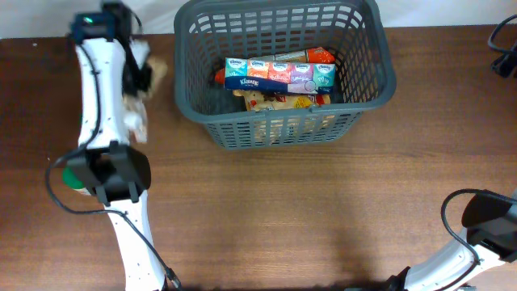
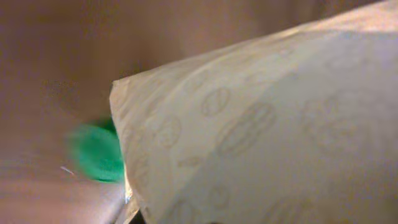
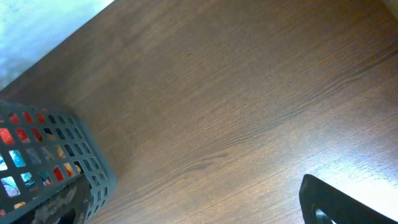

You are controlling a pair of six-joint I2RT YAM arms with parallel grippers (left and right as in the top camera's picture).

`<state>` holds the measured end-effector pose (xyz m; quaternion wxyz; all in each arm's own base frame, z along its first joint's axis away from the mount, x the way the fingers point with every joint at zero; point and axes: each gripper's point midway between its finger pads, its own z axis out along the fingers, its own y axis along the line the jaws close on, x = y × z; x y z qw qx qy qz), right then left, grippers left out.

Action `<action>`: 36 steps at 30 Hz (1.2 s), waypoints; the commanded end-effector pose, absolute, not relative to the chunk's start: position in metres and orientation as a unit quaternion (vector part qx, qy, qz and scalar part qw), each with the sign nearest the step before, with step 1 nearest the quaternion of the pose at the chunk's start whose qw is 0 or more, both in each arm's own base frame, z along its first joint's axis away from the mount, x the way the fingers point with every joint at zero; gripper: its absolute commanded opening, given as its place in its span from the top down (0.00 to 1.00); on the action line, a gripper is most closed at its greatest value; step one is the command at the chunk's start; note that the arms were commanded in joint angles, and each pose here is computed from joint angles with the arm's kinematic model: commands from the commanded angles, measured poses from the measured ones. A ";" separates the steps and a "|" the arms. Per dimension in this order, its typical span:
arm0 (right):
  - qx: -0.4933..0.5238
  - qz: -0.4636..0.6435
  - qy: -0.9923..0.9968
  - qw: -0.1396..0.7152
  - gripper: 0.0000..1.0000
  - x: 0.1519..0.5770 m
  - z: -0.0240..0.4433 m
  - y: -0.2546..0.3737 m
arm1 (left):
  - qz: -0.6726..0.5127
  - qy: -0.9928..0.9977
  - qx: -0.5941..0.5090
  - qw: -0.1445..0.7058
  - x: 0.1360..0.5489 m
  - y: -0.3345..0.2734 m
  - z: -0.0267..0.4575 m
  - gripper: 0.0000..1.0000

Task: Pack container
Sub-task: 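Drop the snack wrapper into the basket with the left gripper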

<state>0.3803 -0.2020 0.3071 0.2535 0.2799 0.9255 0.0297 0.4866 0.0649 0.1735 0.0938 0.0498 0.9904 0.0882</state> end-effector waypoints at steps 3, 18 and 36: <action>0.278 0.036 0.924 0.259 0.01 0.382 0.310 -0.200 | 0.128 0.882 0.060 0.450 0.492 0.044 0.409 0.98; 0.278 0.036 0.925 0.259 0.01 0.382 0.310 -0.200 | -0.024 0.687 0.565 0.456 0.468 -0.264 0.371 0.98; 0.278 0.036 0.924 0.259 0.01 0.382 0.310 -0.200 | 0.114 0.805 0.420 0.403 0.458 -0.248 0.353 0.01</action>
